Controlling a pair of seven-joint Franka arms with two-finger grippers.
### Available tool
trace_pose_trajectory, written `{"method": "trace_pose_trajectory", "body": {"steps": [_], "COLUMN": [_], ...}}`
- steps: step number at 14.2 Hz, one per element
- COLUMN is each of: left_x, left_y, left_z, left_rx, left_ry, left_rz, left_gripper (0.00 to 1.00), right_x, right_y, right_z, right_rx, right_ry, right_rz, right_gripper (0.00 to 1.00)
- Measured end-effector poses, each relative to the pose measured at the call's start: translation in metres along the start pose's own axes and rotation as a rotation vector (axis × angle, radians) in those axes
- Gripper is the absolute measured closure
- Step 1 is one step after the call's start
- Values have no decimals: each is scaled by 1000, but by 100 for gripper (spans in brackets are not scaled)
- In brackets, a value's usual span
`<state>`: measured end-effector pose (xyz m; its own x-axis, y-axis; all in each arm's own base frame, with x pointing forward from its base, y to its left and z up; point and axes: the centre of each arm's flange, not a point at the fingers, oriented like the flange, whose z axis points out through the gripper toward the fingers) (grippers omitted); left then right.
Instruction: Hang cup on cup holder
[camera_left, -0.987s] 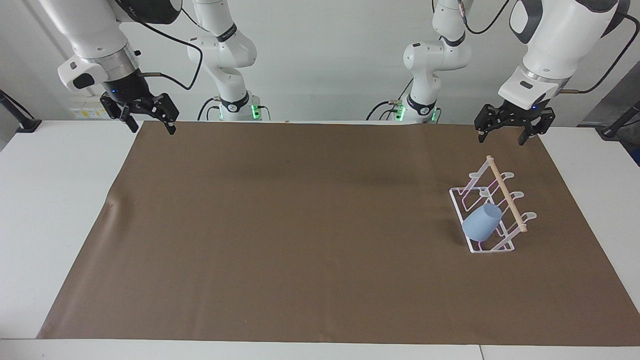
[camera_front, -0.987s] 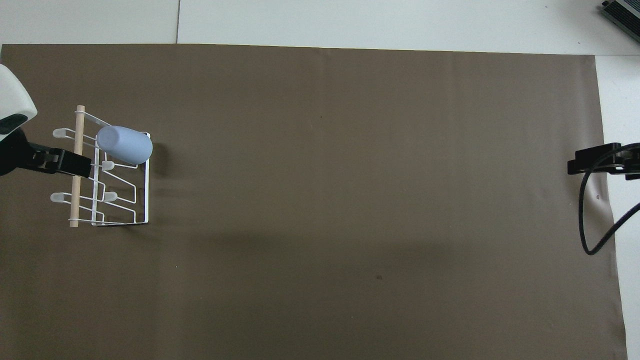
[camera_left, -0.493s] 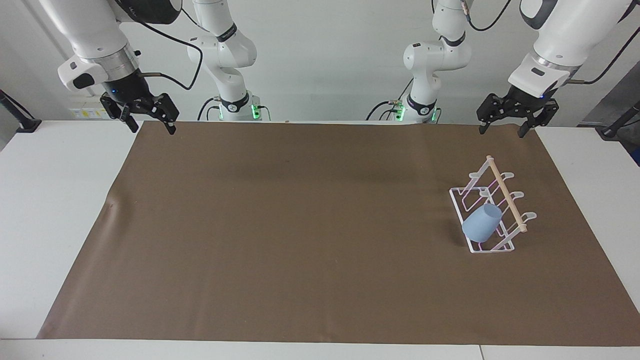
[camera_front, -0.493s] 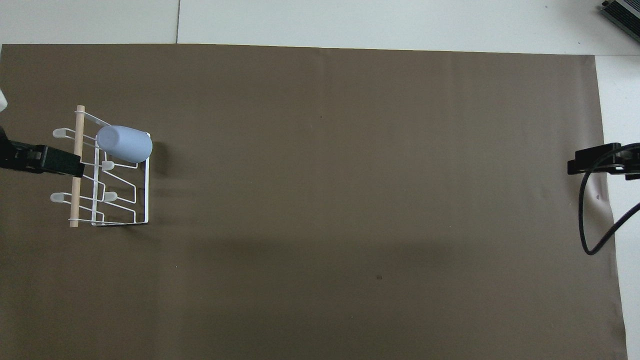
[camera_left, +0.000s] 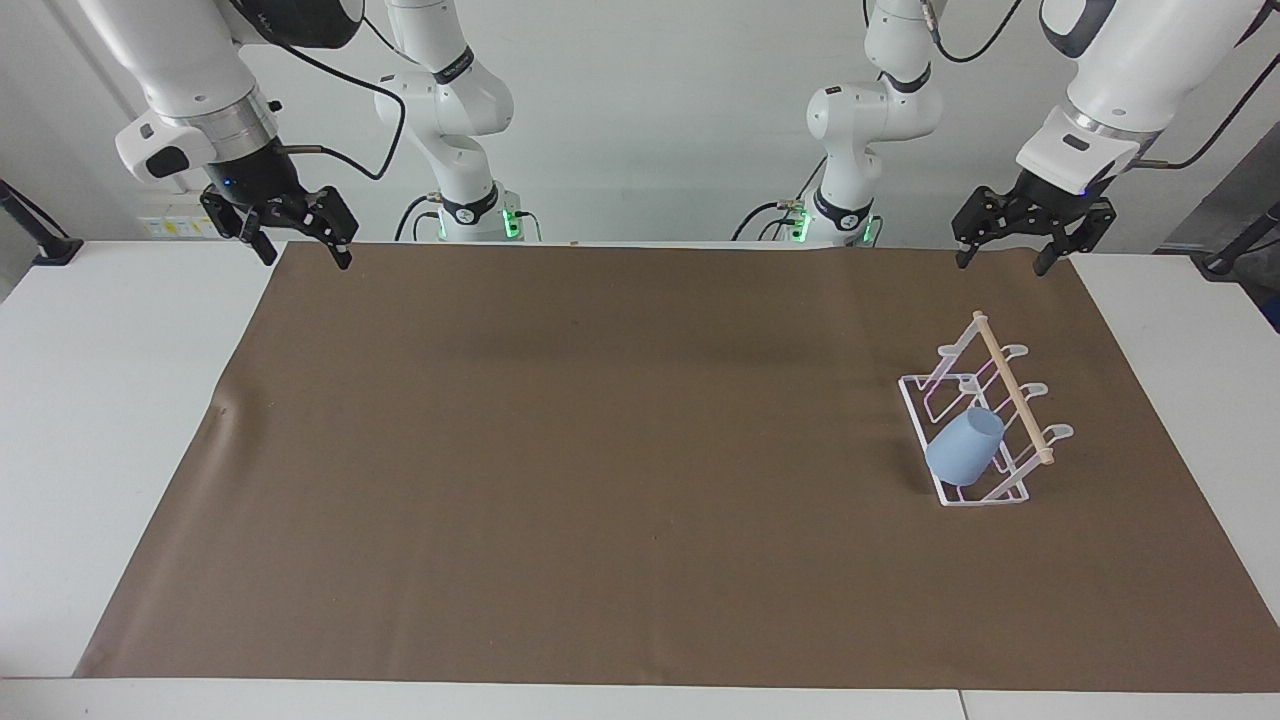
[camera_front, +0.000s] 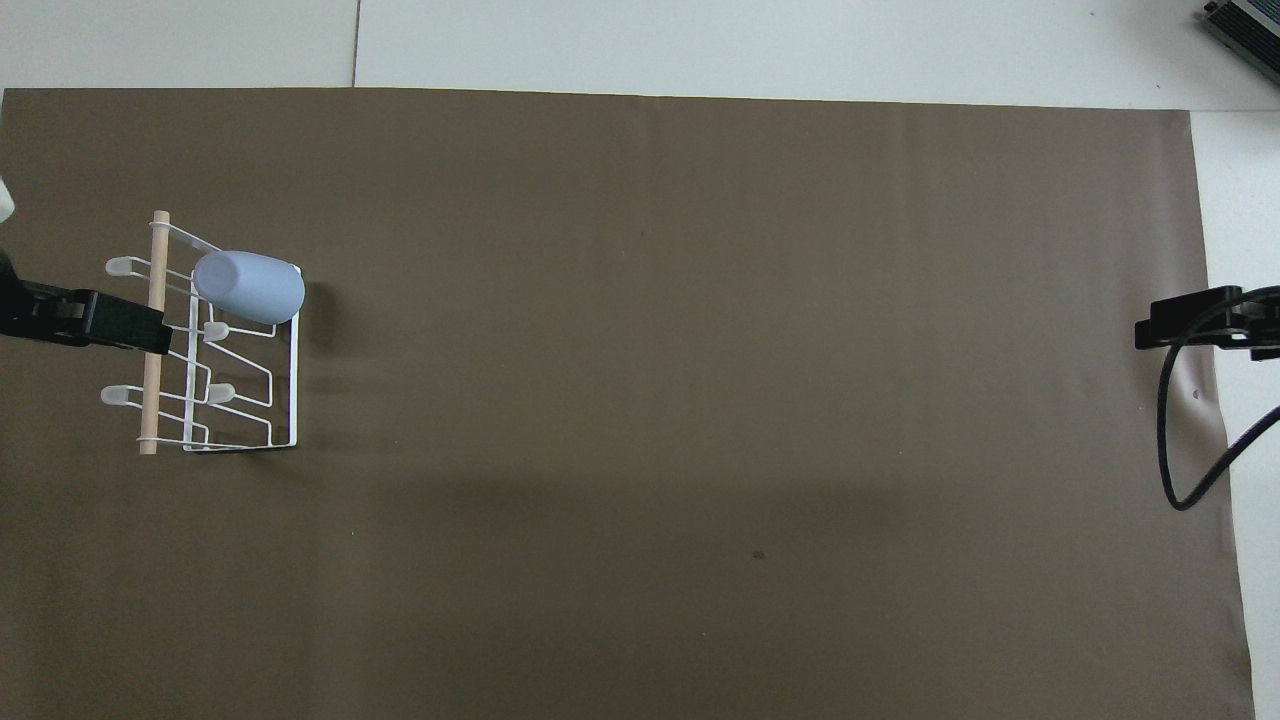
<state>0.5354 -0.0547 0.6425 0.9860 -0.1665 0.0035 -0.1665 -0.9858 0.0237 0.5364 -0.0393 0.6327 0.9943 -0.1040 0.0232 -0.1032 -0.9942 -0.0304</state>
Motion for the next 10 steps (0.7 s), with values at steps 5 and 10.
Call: {"method": "trace_pose_trajectory", "body": {"steps": [5,10], "left_x": [0,-1], "left_y": [1,0], "left_z": [3,11], "left_rx": [0,-1], "left_ry": [-7,-25], "left_rz": [1,0], "left_gripper": [0,0], "right_x": [0,0], "right_y": [0,0], "right_z": [0,0], "right_rx": [0,0], "right_ry": [0,0], "right_rz": [0,0], "right_gripper": [0,0]}}
